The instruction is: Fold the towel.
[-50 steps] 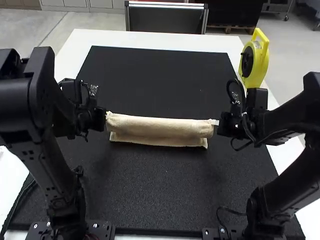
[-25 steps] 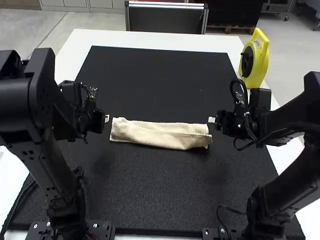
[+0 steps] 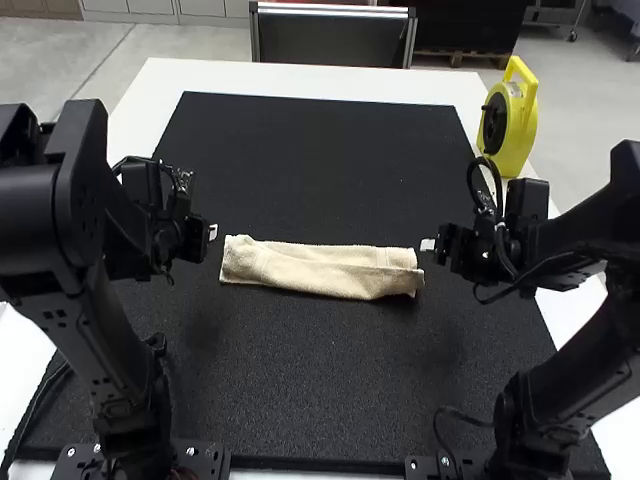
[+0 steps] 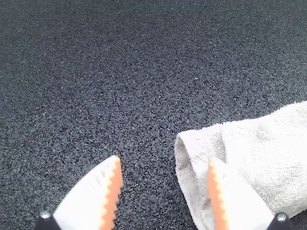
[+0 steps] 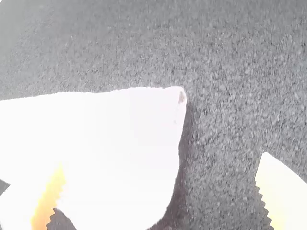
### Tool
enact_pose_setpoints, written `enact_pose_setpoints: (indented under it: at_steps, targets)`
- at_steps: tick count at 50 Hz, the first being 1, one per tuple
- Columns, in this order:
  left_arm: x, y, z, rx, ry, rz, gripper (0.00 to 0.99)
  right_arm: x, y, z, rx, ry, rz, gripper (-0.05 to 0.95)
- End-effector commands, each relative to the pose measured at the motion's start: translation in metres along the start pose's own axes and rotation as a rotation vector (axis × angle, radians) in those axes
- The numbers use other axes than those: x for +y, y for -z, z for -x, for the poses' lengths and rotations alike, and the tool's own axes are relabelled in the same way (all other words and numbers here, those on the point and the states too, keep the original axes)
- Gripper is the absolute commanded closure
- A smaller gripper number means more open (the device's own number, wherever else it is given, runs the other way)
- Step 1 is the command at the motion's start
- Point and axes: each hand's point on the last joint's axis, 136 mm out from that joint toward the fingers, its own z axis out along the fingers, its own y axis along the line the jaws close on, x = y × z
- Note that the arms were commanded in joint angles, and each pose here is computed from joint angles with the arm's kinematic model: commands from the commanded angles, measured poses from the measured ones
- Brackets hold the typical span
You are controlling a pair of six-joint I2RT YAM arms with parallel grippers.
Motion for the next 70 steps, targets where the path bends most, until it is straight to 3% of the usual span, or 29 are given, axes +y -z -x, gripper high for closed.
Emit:
enact_pose_setpoints:
  at_steps: [1, 13, 26, 32, 36, 50, 70]
  targets:
    - [0.006, 0.003, 0.007, -0.023, -0.017, 0.023, 0.559, 0.009, 0.012, 0.028, -0.057, 0.052, 0.041, 0.0]
    - [0.007, 0.003, 0.007, -0.022, -0.017, 0.026, 0.559, 0.023, 0.032, 0.059, -0.142, 0.117, 0.05, 0.42]
    - [0.004, 0.002, 0.008, -0.021, -0.023, 0.021, 0.559, 0.034, 0.043, 0.062, -0.127, 0.112, 0.064, 0.44]
    - [0.0, 0.0, 0.009, -0.022, -0.029, 0.016, 0.559, 0.035, 0.045, 0.063, -0.12, 0.1, 0.074, 0.68]
    - [-0.002, 0.0, 0.012, -0.032, -0.032, 0.016, 0.559, 0.035, 0.045, 0.059, -0.102, 0.085, 0.077, 0.91]
    - [-0.003, -0.001, 0.014, -0.038, -0.035, 0.015, 0.559, 0.046, 0.047, 0.035, 0.005, 0.021, 0.133, 0.92]
    - [-0.001, -0.001, 0.02, -0.049, -0.035, 0.019, 0.559, 0.062, 0.06, 0.019, 0.109, 0.03, 0.167, 0.92]
